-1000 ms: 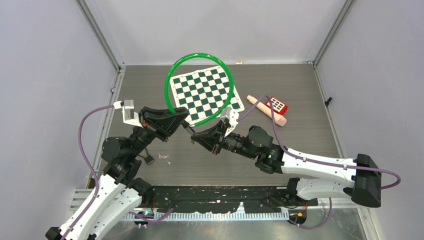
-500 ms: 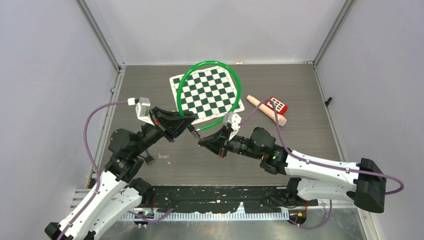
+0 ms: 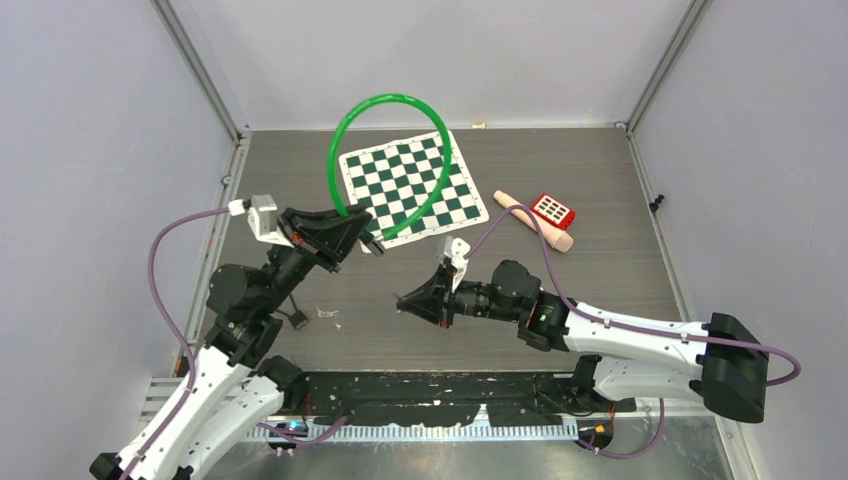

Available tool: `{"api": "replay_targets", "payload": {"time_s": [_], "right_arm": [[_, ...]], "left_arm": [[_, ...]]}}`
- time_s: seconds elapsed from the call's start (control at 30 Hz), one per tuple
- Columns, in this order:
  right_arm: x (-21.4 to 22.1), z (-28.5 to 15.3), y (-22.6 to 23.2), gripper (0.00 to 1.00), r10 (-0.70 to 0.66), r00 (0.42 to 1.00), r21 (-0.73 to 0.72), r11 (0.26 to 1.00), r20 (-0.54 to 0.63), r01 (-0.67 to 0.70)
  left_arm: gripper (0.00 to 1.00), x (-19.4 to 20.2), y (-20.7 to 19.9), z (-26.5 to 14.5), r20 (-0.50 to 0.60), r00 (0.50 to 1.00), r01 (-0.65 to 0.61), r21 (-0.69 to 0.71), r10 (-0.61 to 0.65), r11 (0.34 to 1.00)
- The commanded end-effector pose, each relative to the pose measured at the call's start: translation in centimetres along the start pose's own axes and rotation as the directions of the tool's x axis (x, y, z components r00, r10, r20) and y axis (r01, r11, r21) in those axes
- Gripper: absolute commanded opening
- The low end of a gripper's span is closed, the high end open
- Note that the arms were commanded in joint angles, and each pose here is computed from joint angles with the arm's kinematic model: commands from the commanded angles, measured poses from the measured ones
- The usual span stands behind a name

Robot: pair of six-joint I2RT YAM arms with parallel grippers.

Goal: Lock with the key
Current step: Lock the lock, then place the lock at the center of the board.

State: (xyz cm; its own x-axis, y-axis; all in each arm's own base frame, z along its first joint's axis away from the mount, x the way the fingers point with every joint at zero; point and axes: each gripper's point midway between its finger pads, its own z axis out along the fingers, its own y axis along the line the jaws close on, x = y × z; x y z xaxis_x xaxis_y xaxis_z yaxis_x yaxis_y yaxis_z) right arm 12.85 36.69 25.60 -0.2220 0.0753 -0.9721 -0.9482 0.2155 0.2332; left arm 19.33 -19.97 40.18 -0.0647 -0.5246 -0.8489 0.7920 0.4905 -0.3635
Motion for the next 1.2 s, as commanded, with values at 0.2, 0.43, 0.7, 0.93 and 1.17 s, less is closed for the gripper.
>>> {"api": "replay_targets", "payload": {"time_s": [0.2,0.43,0.7,0.93,1.17], "right_arm": [[-1.6,-0.8,2.3,0.05,0.04,0.999,-0.085,0.996,0.019,-0.039],[-2.0,-1.1,-1.2,0.05,0.052,0.997,0.119,0.991,0.053,-0.058],[-2.8,-2.2,-4.3,0.05,0.049,0.993,0.304,0.949,0.105,-0.079],[-1.3,-1.4,-5.0,0.05,0.084,0.995,0.328,0.939,0.061,-0.099],[-0.5,-0.5,-6.1,0.05,0.124,0.992,0.387,0.913,0.038,-0.129]], "left_arm": [[0.0,-6.0,0.3,-0.8,0.222,0.966,-0.117,-0.087,0.134,0.989],[0.0,-0.5,5.9,-1.2,0.077,0.996,-0.011,-0.298,0.035,0.954],[0.0,8.5,10.9,-4.0,-0.087,0.975,0.147,-0.443,-0.206,0.885],[0.0,14.1,12.1,-6.0,-0.133,0.885,0.368,-0.391,-0.447,0.844],[0.0,17.8,11.3,-6.8,-0.287,0.786,0.42,-0.404,-0.548,0.813]]}}
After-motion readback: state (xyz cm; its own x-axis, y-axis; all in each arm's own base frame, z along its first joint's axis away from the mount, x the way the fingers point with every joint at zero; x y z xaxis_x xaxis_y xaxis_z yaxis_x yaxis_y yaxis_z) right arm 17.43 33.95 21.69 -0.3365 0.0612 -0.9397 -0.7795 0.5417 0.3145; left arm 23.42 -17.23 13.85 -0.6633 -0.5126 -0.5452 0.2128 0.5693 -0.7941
